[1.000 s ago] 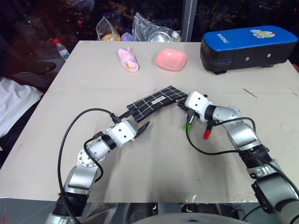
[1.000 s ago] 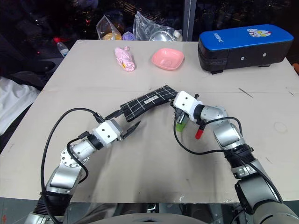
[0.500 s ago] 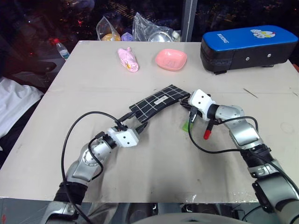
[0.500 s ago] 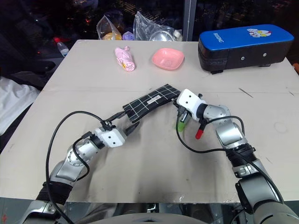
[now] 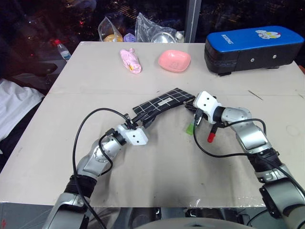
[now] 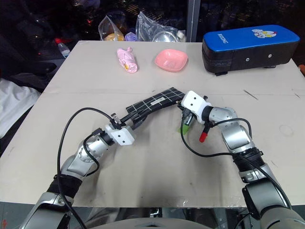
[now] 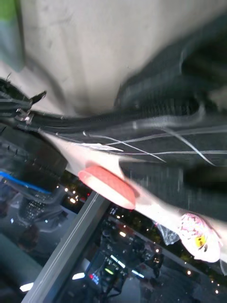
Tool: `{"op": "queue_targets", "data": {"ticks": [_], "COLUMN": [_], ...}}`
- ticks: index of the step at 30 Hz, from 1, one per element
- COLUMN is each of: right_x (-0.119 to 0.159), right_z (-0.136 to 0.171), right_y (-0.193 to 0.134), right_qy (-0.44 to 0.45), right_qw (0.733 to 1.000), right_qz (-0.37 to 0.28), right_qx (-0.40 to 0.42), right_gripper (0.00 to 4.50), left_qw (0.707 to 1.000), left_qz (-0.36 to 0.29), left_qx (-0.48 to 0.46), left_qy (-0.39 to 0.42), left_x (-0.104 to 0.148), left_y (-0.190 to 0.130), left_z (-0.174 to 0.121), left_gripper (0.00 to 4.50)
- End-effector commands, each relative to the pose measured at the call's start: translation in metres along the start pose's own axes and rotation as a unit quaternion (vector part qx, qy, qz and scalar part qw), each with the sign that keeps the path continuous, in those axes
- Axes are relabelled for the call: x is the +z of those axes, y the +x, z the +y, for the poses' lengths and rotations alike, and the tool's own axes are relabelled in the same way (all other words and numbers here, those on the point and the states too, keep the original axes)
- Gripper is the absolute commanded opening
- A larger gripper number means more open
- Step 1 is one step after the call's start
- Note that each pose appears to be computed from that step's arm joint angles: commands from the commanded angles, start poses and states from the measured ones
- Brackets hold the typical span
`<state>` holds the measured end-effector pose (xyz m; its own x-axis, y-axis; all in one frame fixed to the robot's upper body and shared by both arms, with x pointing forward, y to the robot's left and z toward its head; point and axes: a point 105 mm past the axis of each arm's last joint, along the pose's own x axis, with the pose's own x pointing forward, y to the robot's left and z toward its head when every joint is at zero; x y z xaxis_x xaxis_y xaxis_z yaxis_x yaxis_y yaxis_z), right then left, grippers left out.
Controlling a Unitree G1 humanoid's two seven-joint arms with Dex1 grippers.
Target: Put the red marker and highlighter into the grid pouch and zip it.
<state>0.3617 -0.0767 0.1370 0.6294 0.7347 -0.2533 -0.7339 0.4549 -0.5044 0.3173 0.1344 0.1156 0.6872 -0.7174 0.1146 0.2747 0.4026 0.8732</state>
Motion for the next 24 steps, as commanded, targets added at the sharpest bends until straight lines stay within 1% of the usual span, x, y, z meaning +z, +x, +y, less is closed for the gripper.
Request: {"op": "queue_targets", "data": {"ticks": [1,11,24], "right_x": [0.014,0.027,0.043], "right_z": [-0.006,-0.001,0.018], "right_y": [-0.005,0.003,0.011], "right_qy": [-0.012,-0.03,-0.071], "right_qw": [1.0,0.999,0.994], "right_qz": [-0.022,-0.036,-0.055], "right_qx": [-0.01,0.006,0.066], "right_gripper": [0.0,0.0,0.0], "left_qw": [0.999,0.999,1.0], "left_qz": [-0.026,-0.031,-0.023], "left_qx": [0.019,0.006,-0.007], "left_qy": [0.002,-0.009,-0.011], "left_x": [0.011,0.019,0.016], "left_y": [0.004,0.008,0.01], "left_z": [0.008,-0.004,-0.009], "left_gripper": [0.02,0.02,0.02]}}
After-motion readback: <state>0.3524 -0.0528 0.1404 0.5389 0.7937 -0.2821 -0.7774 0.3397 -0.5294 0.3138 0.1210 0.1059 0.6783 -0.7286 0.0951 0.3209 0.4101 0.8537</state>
